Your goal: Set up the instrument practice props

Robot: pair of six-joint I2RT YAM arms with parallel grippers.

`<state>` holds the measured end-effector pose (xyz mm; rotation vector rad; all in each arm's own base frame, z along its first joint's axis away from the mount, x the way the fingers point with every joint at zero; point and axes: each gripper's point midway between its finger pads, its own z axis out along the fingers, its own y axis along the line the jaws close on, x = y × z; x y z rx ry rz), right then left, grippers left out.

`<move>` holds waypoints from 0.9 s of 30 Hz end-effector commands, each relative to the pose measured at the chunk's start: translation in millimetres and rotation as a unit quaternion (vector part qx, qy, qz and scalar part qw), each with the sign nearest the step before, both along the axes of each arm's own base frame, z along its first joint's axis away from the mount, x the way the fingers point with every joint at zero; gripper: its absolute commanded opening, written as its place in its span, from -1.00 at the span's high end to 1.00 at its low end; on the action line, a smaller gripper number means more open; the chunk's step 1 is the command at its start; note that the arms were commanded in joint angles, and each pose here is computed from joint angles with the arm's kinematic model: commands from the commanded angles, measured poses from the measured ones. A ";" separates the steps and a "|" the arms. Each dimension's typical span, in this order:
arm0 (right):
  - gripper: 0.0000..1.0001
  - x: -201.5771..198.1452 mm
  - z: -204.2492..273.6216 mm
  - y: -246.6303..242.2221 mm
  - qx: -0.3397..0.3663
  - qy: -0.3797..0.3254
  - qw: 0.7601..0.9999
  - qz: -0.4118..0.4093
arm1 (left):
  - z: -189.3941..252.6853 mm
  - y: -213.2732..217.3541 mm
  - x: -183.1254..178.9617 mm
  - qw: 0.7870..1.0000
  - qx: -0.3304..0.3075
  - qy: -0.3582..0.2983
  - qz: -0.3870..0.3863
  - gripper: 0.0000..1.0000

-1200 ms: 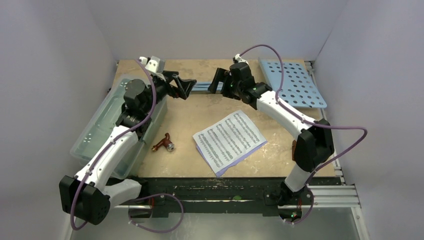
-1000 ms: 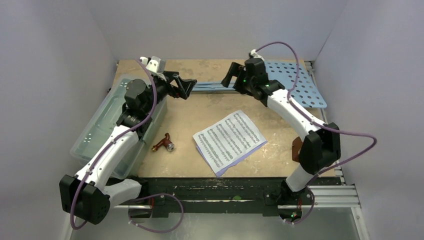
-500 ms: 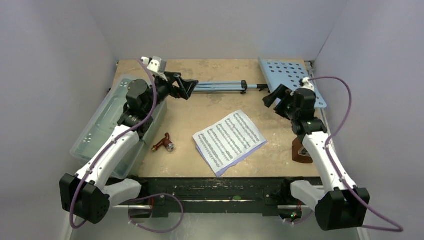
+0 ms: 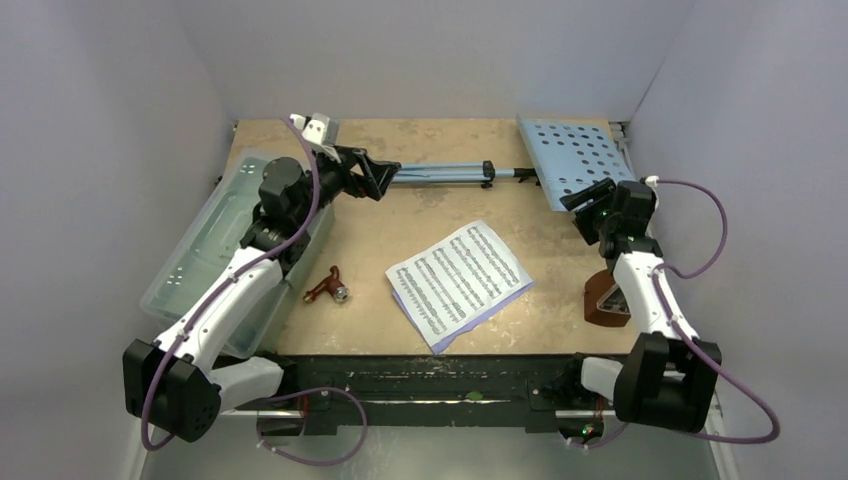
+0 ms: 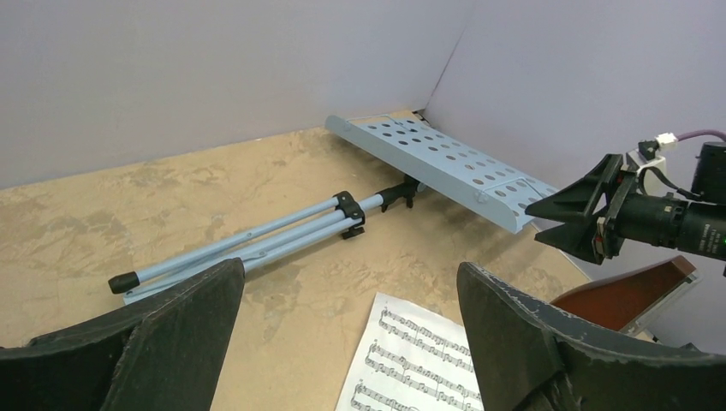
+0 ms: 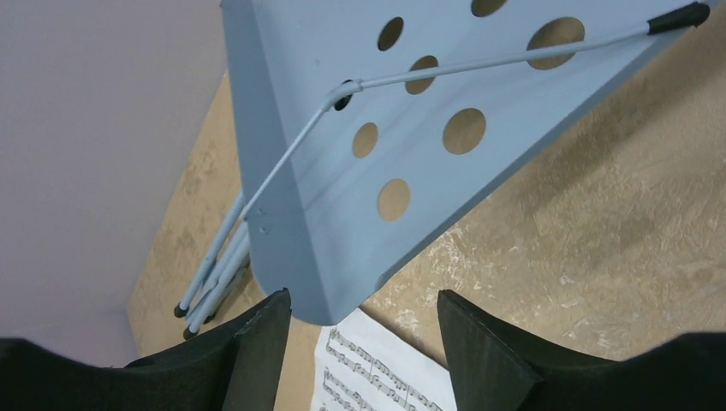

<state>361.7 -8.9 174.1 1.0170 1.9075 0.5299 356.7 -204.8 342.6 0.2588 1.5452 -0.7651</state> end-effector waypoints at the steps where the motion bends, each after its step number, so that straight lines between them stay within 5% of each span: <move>1: -0.33 11.7 -12.4 -3.5 0.047 0.010 0.998 -0.029 | 20.3 -1.4 2.5 1.000 -0.011 -0.020 0.003 -0.87; 8: -0.27 33.0 -28.9 -6.7 0.067 -0.005 0.997 -0.031 | 17.8 -4.4 3.2 1.000 -0.014 -0.014 -0.005 -0.86; 14: 0.09 49.7 -33.1 -1.4 0.091 -0.026 0.995 -0.020 | 15.1 -6.8 4.7 1.000 -0.016 -0.010 -0.009 -0.85; 27: 0.09 65.9 -30.1 -0.5 0.132 -0.088 0.987 -0.034 | 10.9 -12.0 5.6 1.000 -0.023 0.001 -0.020 -0.80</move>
